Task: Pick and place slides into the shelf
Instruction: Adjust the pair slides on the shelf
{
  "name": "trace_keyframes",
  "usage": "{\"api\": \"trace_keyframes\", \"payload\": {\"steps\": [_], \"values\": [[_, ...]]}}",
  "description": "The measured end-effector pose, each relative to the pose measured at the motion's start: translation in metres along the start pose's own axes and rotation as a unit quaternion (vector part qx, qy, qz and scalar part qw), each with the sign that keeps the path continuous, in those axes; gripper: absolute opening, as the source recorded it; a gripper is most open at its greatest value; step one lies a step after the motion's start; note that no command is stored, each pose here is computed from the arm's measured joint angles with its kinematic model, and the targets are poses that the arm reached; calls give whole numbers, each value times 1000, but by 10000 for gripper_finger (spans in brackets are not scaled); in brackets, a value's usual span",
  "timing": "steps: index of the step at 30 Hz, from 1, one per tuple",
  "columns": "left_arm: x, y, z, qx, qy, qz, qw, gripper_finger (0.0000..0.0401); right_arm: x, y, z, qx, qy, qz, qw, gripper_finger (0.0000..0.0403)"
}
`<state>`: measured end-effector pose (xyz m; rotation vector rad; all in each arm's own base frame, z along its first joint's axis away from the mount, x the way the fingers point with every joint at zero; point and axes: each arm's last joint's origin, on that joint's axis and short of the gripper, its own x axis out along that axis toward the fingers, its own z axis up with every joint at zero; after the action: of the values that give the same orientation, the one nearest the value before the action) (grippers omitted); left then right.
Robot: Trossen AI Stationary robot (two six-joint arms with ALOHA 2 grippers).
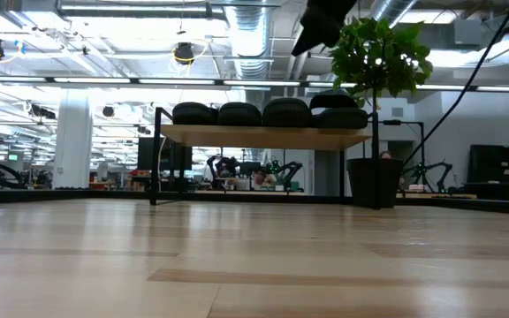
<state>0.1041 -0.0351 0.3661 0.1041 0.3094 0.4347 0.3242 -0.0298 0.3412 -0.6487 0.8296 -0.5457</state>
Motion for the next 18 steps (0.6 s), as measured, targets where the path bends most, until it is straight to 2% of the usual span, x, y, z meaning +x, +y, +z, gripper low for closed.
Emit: {"api": "trace_keyframes", "payload": {"steps": [3,8,14,18], "values": [[0,0,0,0,0,0,1000,149,2,5,-1,15,-9,22,1000,0],[0,0,0,-1,-1,2,1000,149,0,7,8,48,-74,75,993,0],[-10,7,-3,-20,-22,44,999,149,10,12,9,85,-67,95,990,0],[-19,16,-6,-40,-41,60,997,149,20,23,10,81,-65,123,987,0]]}}
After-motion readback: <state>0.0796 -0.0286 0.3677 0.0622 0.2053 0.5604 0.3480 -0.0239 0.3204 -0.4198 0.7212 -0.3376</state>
